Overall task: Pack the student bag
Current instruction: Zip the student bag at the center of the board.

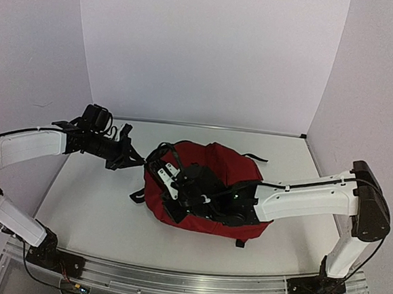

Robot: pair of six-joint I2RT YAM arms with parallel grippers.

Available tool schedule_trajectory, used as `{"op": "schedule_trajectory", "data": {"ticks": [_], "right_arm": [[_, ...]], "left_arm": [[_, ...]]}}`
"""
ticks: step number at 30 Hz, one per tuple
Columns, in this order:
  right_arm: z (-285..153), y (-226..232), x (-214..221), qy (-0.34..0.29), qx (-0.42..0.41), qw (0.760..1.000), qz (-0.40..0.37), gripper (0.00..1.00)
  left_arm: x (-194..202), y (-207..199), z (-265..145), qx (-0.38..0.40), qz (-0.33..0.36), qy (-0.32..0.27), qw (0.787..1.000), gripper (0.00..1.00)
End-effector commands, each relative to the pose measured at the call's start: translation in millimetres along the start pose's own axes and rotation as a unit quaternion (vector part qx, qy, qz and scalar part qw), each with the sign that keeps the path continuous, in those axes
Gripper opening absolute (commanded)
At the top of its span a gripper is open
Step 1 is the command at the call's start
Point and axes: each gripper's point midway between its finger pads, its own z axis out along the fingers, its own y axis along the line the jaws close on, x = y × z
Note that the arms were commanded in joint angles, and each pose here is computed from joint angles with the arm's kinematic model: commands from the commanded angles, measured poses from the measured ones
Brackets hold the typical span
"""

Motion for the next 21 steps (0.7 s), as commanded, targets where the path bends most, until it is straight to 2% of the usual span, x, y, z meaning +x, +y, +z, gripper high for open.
{"op": "schedule_trajectory", "data": {"ticks": [1,8,12,17,18,21], "right_arm": [[-53,49,-7,0.007,-0.098,0.995,0.012,0.0],[-83,71,7,0.035,-0.159,0.986,0.034,0.0],[-92,68,24,0.058,-0.162,0.984,0.046,0.0],[-93,56,22,0.055,-0.131,0.987,0.071,0.01],[-90,47,17,0.046,-0.102,0.99,0.082,0.06],[-82,27,-9,0.011,-0.032,0.992,0.124,0.47]], "left_arm": [[-73,2,-16,-0.022,0.035,-0.104,0.994,0.0],[-100,3,-8,-0.017,0.055,-0.111,0.992,0.0],[-115,8,-5,-0.012,0.054,-0.122,0.991,0.0],[-111,-8,4,0.051,0.061,-0.095,0.992,0.0],[-105,-13,5,0.068,0.063,-0.086,0.992,0.0],[-85,-21,3,0.108,0.068,-0.062,0.99,0.0]]}}
